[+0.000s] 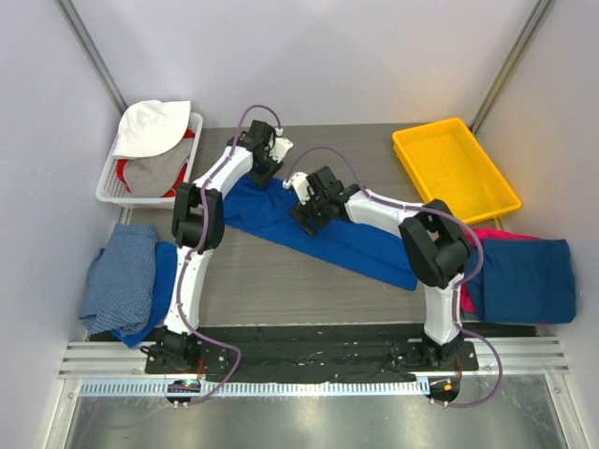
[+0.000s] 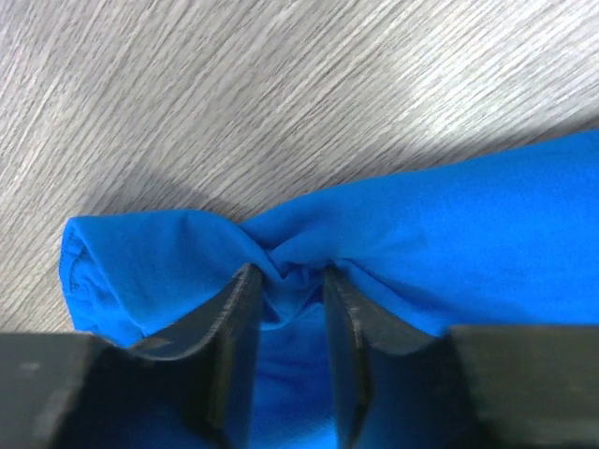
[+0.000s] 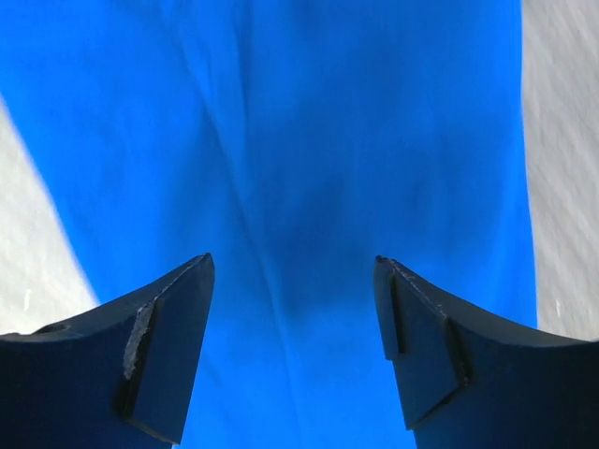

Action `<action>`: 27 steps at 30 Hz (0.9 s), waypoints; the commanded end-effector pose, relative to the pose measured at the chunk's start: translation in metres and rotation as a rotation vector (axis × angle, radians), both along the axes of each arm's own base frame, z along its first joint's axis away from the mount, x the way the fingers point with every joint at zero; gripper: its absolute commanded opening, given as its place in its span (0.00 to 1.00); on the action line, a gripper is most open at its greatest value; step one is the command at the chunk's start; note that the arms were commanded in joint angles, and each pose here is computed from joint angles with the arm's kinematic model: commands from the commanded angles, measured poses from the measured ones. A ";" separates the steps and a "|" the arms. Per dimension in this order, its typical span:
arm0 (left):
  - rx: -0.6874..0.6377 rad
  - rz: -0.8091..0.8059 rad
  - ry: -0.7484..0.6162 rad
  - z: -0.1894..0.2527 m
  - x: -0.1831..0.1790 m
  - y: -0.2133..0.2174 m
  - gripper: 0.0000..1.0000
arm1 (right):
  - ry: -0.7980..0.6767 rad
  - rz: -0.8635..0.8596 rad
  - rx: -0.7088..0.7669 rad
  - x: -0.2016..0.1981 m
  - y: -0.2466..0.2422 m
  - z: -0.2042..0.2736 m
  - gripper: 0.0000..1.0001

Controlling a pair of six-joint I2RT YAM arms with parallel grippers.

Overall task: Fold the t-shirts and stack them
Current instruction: Rotate the tshirt 90 degrees

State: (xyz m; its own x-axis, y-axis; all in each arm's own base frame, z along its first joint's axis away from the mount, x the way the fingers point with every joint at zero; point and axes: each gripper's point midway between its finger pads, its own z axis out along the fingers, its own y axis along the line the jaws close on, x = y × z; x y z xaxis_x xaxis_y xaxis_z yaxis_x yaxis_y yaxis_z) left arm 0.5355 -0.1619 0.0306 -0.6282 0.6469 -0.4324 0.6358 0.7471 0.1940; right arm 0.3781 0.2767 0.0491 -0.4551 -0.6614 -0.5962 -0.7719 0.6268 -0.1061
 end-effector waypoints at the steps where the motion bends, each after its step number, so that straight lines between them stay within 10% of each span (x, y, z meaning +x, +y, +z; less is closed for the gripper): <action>1: -0.023 -0.017 0.043 0.007 -0.013 0.003 0.42 | -0.187 0.017 0.153 0.050 0.055 0.050 0.78; 8: -0.048 -0.020 0.037 0.015 -0.015 -0.001 0.73 | -0.181 0.132 0.168 0.052 0.108 0.046 0.95; 27: -0.113 -0.027 0.155 0.005 -0.046 -0.013 0.74 | -0.101 0.293 0.168 -0.001 0.178 0.019 0.95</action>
